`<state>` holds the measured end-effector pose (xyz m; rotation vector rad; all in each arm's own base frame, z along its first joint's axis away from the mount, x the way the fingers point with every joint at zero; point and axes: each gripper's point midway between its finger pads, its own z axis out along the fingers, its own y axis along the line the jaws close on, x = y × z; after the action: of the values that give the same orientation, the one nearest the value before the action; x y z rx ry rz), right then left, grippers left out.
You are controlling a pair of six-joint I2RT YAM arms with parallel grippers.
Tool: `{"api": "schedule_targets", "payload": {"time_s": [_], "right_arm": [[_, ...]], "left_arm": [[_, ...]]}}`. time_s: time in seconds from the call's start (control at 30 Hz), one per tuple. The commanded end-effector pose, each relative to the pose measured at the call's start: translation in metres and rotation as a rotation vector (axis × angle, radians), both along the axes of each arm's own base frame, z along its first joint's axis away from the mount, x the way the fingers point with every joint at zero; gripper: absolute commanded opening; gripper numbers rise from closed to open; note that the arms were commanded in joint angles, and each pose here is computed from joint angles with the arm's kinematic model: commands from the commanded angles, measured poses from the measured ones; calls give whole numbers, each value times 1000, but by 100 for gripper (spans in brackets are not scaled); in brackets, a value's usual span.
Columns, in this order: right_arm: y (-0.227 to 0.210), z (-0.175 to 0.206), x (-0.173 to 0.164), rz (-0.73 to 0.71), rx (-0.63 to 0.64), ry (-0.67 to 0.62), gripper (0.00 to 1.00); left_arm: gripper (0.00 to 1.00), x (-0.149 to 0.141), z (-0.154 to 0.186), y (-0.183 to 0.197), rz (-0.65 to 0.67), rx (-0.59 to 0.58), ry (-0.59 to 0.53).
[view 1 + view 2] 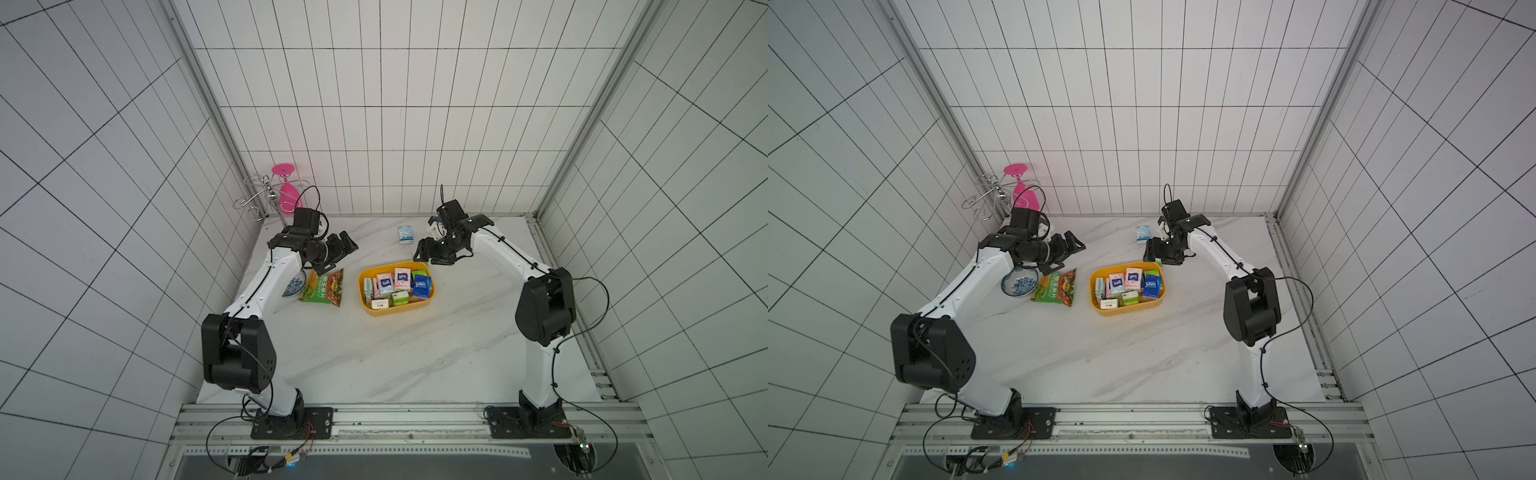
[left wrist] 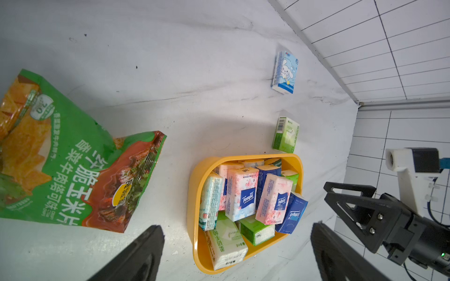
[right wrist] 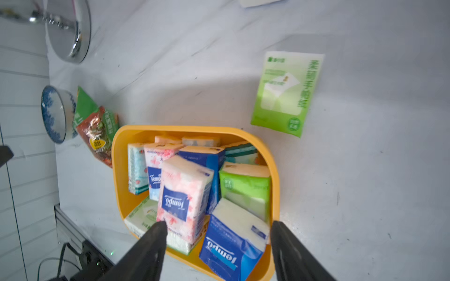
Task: Put the pocket tissues into the storage box
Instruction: Pick up the pocket tissues from the center of the board.
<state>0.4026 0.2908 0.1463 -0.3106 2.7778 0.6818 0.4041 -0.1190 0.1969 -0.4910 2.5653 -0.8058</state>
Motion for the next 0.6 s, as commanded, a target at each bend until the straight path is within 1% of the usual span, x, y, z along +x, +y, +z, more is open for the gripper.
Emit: {"api": "schedule_targets", "payload": {"time_s": [0.0, 0.1, 0.17, 0.33, 0.47, 0.57], "right_arm": [[-14, -12, 30, -124, -107, -29, 81], [-19, -25, 46, -166, -176, -39, 93], [-18, -33, 57, -176, -200, -40, 97], [-10, -45, 82, -175, -218, -45, 98], [-6, -53, 104, -145, -228, -100, 98], [-11, -62, 111, -142, -256, -106, 99]], "left_arm": [[97, -7, -9, 1, -77, 53, 17], [97, -14, -16, -2, -113, 49, 19], [97, -20, -21, -1, -120, 48, 26], [97, -28, -24, 1, -100, 23, 27], [97, -27, -23, 1, -66, 10, -4], [97, -25, -19, 4, -76, 36, -7]]}}
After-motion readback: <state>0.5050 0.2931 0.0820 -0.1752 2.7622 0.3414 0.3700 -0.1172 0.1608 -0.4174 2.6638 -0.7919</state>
